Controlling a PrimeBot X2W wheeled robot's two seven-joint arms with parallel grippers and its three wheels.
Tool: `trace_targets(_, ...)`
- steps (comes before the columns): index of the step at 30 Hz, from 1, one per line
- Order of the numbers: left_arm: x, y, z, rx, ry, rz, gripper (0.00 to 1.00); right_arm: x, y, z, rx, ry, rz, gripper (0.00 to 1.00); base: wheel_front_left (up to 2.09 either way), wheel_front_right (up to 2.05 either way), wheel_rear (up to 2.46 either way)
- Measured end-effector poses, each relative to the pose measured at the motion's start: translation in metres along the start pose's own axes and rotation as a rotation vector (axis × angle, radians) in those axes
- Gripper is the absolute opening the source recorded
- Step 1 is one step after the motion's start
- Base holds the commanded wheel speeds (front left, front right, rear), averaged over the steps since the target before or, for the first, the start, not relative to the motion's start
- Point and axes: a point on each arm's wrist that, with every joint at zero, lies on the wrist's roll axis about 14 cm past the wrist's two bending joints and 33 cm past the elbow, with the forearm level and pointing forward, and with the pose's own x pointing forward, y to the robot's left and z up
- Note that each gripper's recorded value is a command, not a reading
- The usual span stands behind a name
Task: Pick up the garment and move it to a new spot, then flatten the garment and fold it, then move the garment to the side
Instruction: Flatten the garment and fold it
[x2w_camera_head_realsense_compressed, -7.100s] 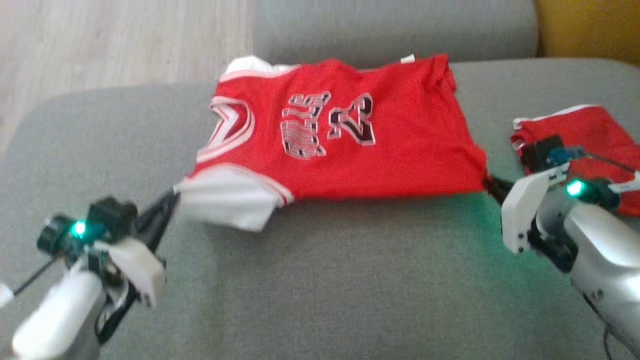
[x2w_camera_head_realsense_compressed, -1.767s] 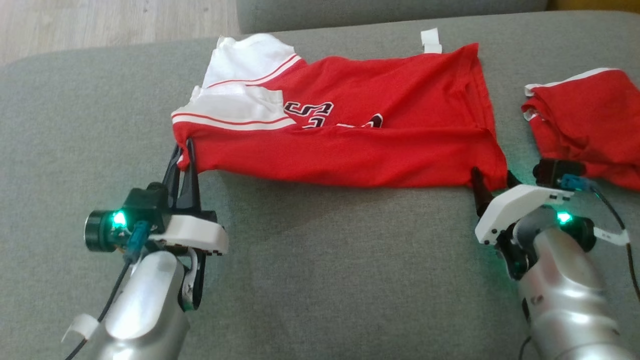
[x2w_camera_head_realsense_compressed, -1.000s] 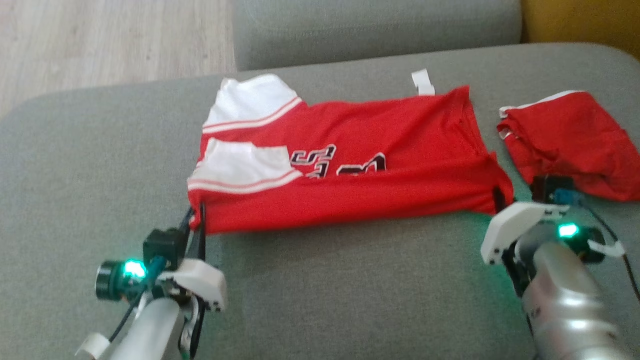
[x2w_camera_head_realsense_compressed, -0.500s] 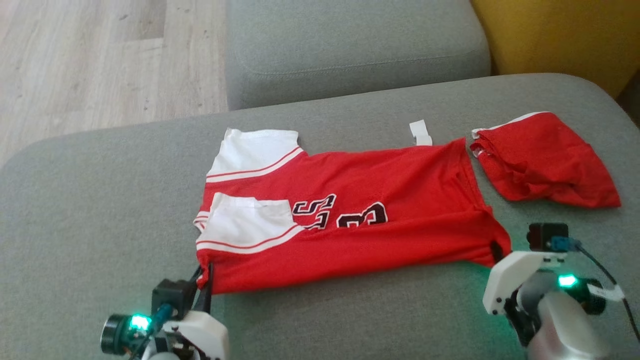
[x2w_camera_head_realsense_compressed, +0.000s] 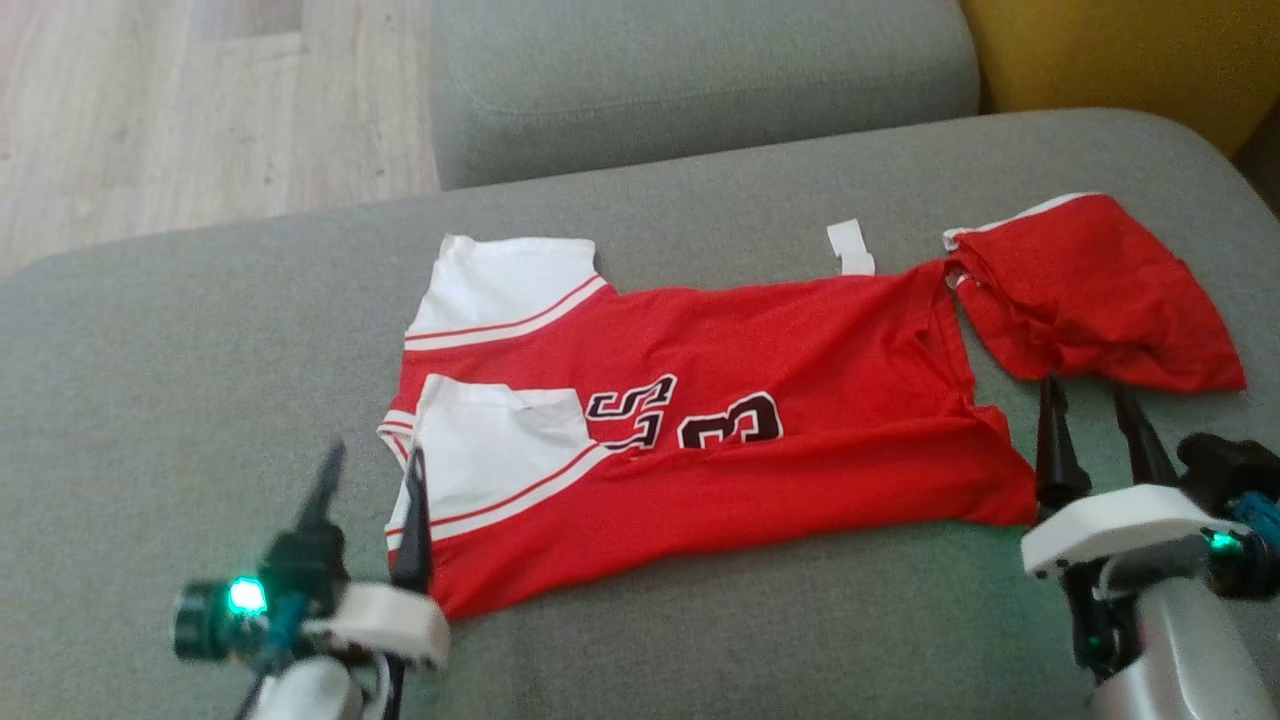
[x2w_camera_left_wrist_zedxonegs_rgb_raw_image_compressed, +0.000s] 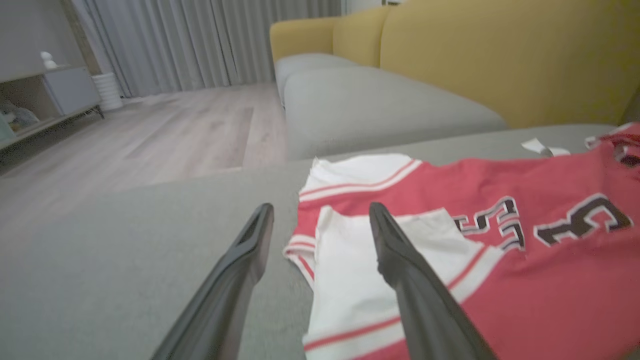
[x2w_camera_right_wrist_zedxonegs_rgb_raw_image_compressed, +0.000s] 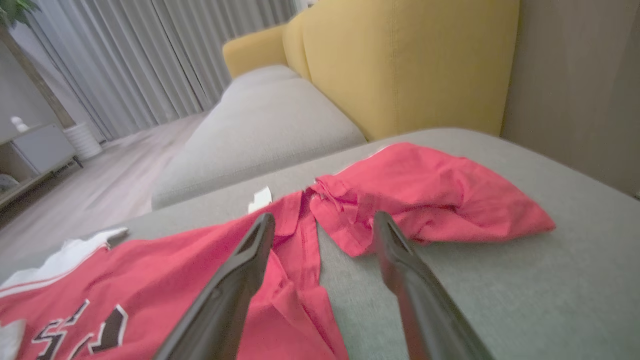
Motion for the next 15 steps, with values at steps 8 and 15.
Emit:
trace_targets(8, 0.045, -0.005, 0.085, -0.034, -0.277, -0.071, 1.0, 0.009, 0.024, 0.024, 0.001, -0.144, 0.073, 1.0, 0.0, 0.0, 0.0)
trace_targets(15, 0.126, -0.001, 0.102, 0.126, -0.145, -0.25, 1.0, 0.038, 0.025, 0.04, 0.004, -0.195, 0.073, 1.0, 0.0, 0.0, 0.0)
